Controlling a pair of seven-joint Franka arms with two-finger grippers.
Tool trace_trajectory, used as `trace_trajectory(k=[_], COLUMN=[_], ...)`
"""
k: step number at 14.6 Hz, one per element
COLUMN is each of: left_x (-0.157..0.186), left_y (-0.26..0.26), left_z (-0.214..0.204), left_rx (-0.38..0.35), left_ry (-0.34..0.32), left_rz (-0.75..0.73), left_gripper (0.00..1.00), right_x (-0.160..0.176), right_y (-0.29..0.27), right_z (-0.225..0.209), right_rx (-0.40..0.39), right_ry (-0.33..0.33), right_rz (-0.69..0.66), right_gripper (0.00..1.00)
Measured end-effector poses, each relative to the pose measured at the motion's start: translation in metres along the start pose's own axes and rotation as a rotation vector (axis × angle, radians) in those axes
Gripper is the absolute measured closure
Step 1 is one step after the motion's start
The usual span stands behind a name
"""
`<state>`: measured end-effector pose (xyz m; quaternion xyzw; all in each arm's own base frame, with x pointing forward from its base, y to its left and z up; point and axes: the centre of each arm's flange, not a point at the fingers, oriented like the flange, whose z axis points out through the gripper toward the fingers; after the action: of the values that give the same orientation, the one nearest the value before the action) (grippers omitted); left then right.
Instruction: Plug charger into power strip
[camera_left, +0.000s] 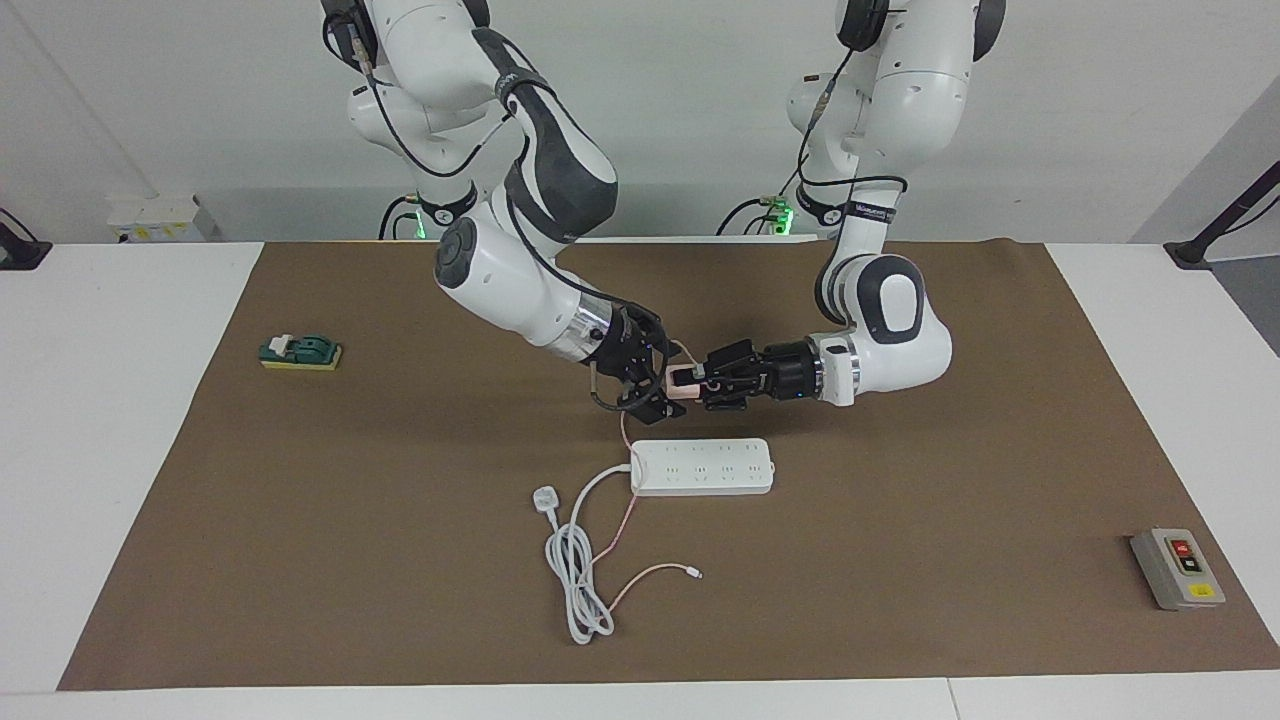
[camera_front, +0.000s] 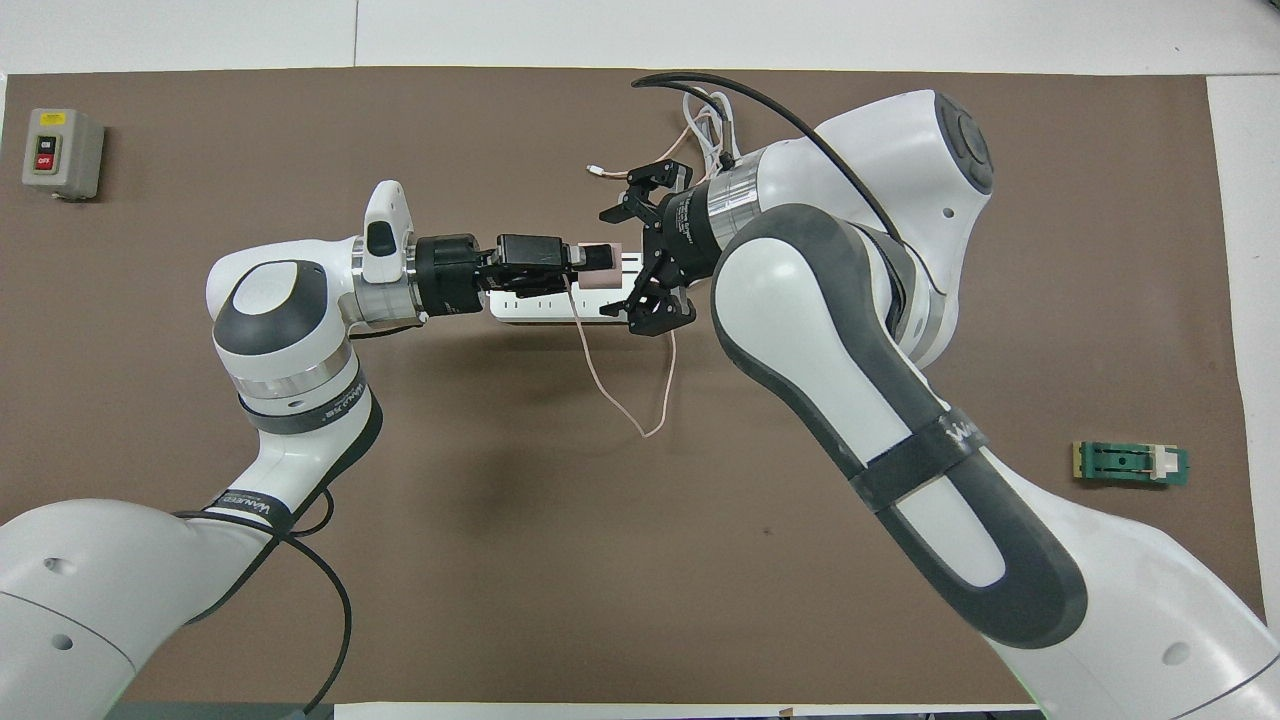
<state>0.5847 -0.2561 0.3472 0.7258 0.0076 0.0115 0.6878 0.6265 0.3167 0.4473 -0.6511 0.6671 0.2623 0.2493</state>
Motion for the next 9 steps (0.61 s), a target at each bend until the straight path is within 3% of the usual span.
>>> trace_trajectory(k=[5, 9], left_x=[0.016, 0.025], left_y=[-0.004, 0.027], left_z=[-0.032, -0.049], left_rx=[0.031, 0.178], left_ry=[0.077, 0.116], left_rz=[-0.004, -0.022], left_gripper=[0.67, 0.67], right_x=[0.016, 0.035], right_y=[-0.011, -0.017], right_z=[-0.041, -0.082], right_rx=[0.022, 0.040], right_ry=[-0.005, 0.069], right_rz=[0.024, -0.016], right_gripper=[0.00, 0.00])
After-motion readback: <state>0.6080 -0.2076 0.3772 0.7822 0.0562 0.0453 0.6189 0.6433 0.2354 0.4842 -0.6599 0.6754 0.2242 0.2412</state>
